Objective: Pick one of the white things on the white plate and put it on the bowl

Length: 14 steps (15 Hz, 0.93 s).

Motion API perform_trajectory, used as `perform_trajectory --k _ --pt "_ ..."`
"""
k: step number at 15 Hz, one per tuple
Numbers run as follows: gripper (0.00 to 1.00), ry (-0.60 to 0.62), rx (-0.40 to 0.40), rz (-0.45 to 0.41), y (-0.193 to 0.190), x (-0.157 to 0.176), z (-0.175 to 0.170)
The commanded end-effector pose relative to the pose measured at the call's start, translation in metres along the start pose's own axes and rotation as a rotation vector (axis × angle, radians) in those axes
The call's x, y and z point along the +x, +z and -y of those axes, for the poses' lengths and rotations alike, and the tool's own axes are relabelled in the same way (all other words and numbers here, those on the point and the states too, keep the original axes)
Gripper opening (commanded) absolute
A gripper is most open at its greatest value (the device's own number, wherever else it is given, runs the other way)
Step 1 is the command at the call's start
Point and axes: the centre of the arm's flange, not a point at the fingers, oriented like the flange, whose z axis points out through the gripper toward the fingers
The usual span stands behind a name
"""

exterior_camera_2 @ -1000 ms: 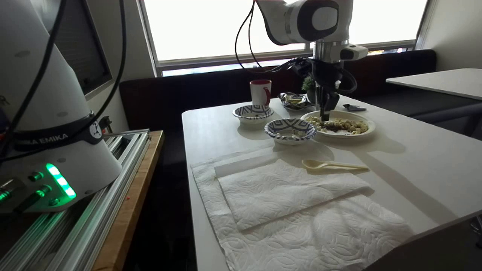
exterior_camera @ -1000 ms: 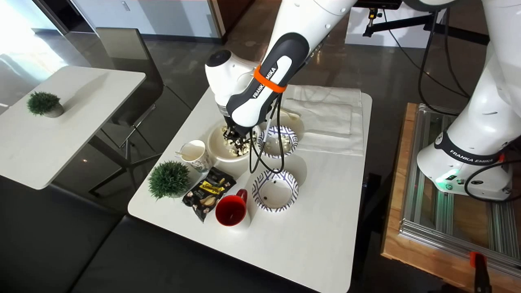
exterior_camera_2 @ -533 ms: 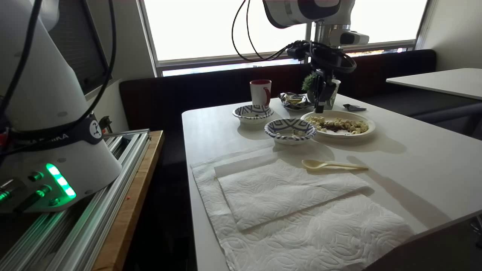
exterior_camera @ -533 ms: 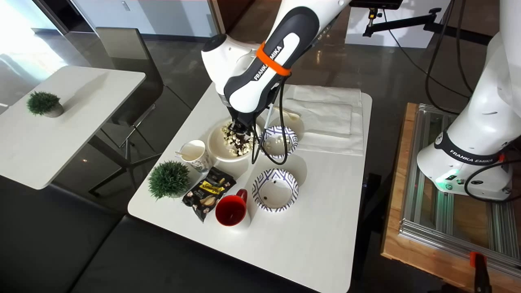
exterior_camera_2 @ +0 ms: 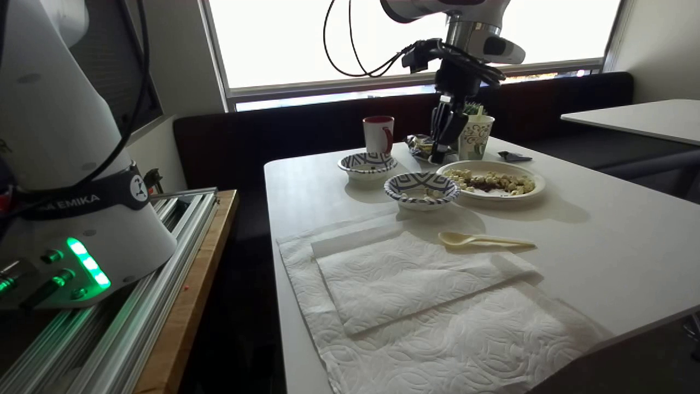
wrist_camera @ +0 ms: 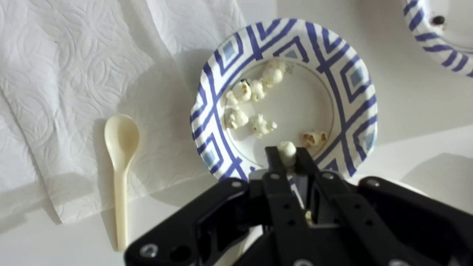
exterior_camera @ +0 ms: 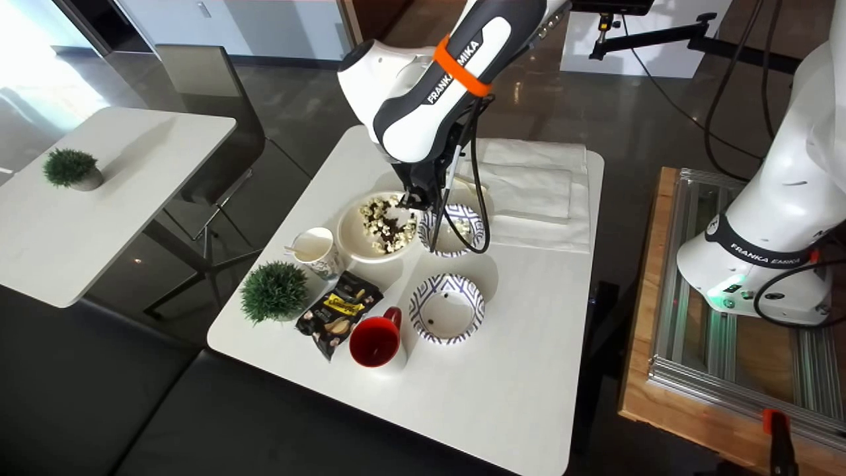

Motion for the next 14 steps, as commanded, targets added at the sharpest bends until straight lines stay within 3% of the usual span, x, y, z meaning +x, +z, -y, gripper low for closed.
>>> perform_trajectory --k 1,2,4,6,12,14 --pt "0.11 -0.04 -0.01 0.071 0.004 -0.02 -0.011" --pt "0.12 -0.043 -0.013 0.074 0.008 -0.02 -0.011" --pt "0.4 -0.05 -0.002 0.076 0.013 -0.02 -0.01" --pt "0.48 -0.06 0.012 0.061 0.012 -0.022 -0.007" --pt "0.95 -0.041 -0.005 0.003 -0.016 -0.034 -0.004" --pt "1.0 -0.015 0.017 -0.058 -0.039 -0.041 -0.011"
